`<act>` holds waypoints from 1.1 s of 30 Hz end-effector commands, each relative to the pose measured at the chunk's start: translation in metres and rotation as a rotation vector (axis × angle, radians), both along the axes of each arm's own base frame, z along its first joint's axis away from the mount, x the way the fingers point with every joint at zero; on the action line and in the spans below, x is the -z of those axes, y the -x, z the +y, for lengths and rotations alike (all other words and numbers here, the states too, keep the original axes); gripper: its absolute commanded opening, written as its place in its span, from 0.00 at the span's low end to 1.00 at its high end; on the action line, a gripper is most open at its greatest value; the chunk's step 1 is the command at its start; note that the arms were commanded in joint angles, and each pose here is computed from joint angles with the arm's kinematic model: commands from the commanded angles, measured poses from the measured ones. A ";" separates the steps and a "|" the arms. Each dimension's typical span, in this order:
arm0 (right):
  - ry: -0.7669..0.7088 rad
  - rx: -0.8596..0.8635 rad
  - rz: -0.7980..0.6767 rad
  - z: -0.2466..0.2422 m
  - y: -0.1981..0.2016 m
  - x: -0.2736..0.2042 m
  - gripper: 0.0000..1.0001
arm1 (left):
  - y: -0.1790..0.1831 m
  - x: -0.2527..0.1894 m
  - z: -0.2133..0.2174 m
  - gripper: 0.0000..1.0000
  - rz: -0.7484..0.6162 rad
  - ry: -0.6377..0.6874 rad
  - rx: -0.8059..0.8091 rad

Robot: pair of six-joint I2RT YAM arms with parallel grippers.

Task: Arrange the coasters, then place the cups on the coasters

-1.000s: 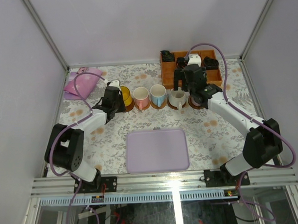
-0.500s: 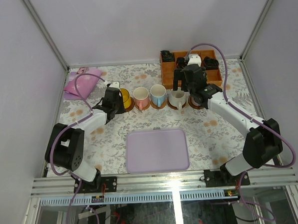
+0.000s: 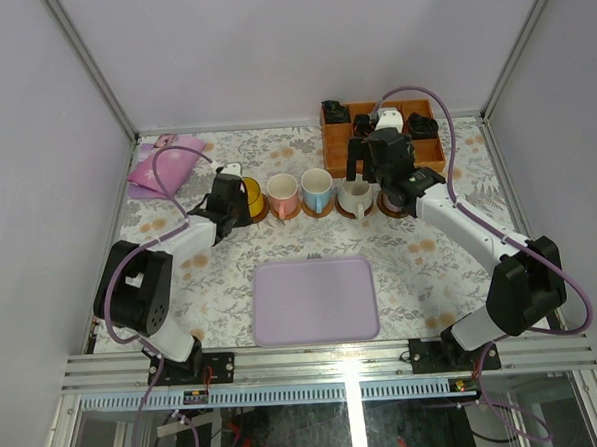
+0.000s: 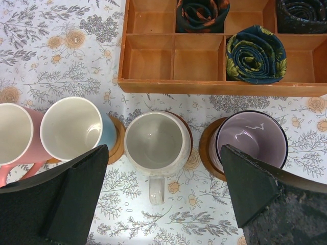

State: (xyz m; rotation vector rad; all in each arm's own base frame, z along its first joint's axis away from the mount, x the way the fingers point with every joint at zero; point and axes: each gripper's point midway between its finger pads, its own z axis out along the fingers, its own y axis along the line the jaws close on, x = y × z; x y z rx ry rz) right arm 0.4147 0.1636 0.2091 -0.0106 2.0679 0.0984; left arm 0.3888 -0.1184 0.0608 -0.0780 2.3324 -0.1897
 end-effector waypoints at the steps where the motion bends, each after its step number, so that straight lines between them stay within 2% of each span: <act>1: -0.044 0.004 -0.057 0.003 -0.009 -0.019 0.98 | -0.017 -0.014 -0.002 0.04 -0.048 0.011 -0.006; 8: -0.052 -0.007 -0.053 0.007 -0.010 -0.018 0.98 | -0.012 -0.021 0.002 0.24 -0.017 -0.016 -0.001; 10: -0.055 -0.010 -0.053 0.008 -0.011 -0.018 0.98 | -0.010 -0.023 0.003 0.32 -0.012 -0.017 -0.001; 12: -0.057 -0.014 -0.052 0.009 -0.011 -0.017 0.98 | -0.009 -0.025 0.002 0.46 -0.012 -0.012 0.000; 15: -0.060 -0.019 -0.047 0.011 -0.011 -0.015 0.98 | -0.009 -0.030 0.002 0.58 -0.020 -0.010 0.001; 22: -0.065 -0.021 -0.048 0.011 -0.010 -0.015 0.98 | -0.009 -0.041 0.004 0.66 -0.038 -0.010 -0.010; 33: -0.031 0.026 -0.089 -0.003 -0.010 -0.028 0.98 | 0.007 -0.065 0.017 0.72 -0.054 -0.028 -0.051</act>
